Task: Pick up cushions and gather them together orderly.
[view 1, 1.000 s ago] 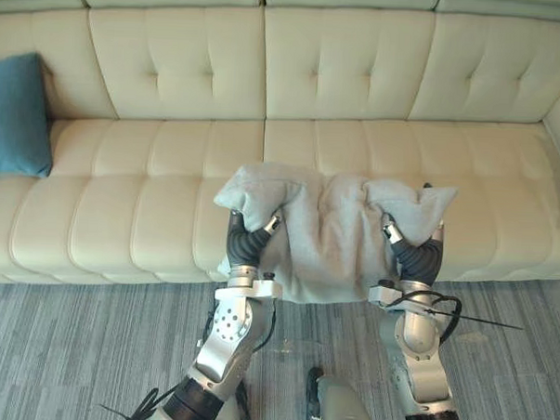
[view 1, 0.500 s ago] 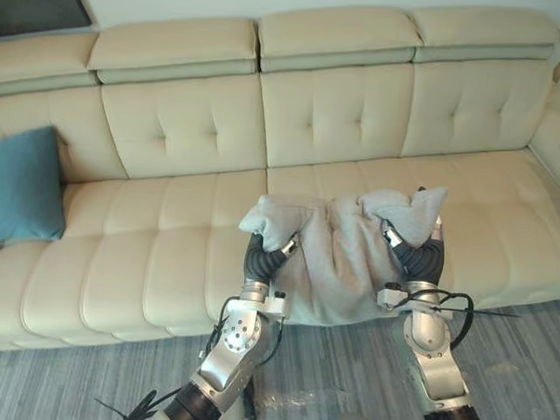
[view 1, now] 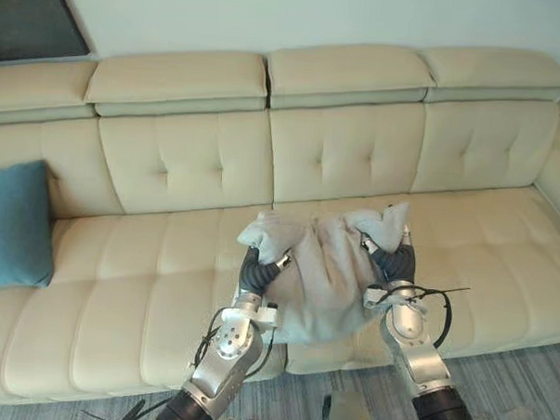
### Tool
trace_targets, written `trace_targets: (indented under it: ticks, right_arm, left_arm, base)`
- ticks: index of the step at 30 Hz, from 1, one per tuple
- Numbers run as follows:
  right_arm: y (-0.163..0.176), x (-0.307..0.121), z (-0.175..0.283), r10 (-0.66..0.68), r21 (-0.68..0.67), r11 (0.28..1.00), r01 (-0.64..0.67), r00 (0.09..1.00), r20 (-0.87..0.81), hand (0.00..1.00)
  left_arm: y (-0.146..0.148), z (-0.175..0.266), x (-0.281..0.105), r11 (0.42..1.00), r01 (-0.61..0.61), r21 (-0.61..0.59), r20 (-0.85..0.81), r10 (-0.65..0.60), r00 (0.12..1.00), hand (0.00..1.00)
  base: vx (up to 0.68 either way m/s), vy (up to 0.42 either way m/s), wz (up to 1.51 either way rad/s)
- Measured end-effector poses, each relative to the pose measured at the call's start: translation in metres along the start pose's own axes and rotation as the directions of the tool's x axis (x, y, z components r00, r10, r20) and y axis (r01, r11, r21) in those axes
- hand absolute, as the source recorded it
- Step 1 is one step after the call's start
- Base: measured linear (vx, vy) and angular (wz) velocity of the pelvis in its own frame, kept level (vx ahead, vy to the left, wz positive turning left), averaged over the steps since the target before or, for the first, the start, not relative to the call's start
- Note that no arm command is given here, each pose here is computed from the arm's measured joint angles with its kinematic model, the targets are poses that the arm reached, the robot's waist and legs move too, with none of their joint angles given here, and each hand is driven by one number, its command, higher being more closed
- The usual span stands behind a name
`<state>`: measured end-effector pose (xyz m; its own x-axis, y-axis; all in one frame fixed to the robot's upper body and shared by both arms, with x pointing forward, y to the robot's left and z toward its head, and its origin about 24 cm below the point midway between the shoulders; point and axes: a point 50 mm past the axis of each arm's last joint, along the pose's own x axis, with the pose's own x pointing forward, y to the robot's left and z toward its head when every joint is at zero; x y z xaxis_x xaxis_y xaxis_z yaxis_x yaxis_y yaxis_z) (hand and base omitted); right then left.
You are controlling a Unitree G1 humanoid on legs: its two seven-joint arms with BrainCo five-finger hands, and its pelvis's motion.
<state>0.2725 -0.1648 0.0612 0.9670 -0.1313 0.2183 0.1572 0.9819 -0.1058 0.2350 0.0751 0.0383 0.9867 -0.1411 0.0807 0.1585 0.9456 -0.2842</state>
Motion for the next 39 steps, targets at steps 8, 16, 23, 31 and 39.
trace_targets:
  ticks: [8,16,23,31,39]
  right_arm:
    - [-0.012,0.002,0.003,-0.008,-0.029,1.000,0.009,1.000,0.014,1.00]
    - [-0.012,0.001,0.009,-0.028,0.026,0.999,0.027,0.999,0.034,1.00]
    - [-0.005,0.016,0.024,-0.020,0.061,0.998,0.015,0.996,0.088,1.00]
    - [0.019,0.105,0.127,-0.047,0.107,0.994,0.007,0.922,0.384,1.00]
    - [0.015,0.147,0.227,-0.146,0.151,0.986,0.073,0.817,0.557,1.00]
  left_arm:
    - [-0.009,-0.006,0.001,0.999,0.035,-0.022,-0.026,-0.036,0.999,1.00]
    - [-0.009,-0.003,0.002,0.999,0.038,-0.022,-0.012,-0.038,0.999,1.00]
    - [-0.004,0.027,0.028,0.998,-0.012,0.058,0.130,0.005,0.992,1.00]
    - [-0.009,0.141,0.112,0.984,-0.139,0.113,0.492,0.066,0.868,1.00]
    - [-0.022,0.253,0.155,0.960,-0.261,0.101,0.692,0.120,0.712,1.00]
  base:
    - [0.13,-0.121,0.01]
    - [-0.06,0.065,0.25]
    - [-0.09,0.039,0.06]
    - [-0.09,-0.022,0.02]
    - [-0.12,0.049,-0.04]
